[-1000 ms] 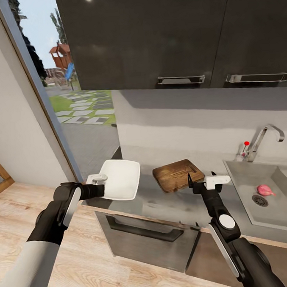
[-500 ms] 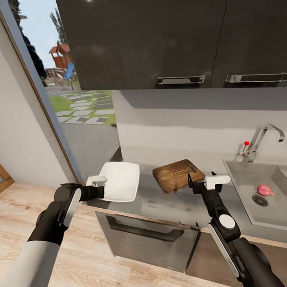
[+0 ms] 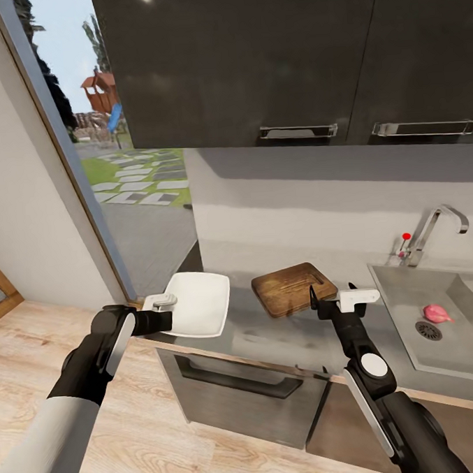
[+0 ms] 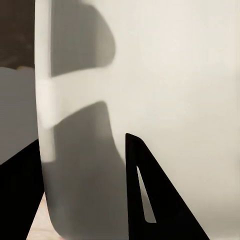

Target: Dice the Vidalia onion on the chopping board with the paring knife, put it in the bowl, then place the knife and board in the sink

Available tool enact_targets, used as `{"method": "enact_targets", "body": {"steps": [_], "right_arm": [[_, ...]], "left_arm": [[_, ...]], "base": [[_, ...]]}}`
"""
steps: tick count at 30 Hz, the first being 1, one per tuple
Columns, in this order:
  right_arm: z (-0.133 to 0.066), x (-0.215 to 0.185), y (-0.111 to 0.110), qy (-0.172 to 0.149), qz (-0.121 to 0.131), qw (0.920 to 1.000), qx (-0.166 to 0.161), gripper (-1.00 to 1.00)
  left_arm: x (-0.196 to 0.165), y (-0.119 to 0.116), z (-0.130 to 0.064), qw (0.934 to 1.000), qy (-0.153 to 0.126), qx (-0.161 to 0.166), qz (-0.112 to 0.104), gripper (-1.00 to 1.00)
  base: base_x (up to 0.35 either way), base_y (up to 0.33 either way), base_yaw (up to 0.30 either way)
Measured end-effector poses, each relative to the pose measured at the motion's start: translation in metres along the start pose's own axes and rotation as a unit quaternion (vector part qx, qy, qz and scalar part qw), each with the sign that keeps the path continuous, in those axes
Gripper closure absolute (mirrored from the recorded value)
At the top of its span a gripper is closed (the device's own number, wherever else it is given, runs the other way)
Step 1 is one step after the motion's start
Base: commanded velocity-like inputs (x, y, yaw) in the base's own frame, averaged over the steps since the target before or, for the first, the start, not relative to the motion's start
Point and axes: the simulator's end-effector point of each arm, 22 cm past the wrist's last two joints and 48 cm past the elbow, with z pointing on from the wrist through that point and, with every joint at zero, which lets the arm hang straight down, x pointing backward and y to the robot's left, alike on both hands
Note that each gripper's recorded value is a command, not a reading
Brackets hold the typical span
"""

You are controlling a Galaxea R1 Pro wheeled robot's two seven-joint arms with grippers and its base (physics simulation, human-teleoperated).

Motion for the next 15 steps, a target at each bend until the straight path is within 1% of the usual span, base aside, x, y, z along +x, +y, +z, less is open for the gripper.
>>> {"method": "enact_targets", "body": {"steps": [15], "right_arm": [[0.0002, -0.0001, -0.0013, 0.0, 0.0, 1.0, 0.001, -1.0]], "left_arm": [[-0.0064, -0.0019, -0.0027, 1.0, -0.006, 0.001, 0.002, 1.0]], "base": [[0.0, 0.0, 0.0]]}}
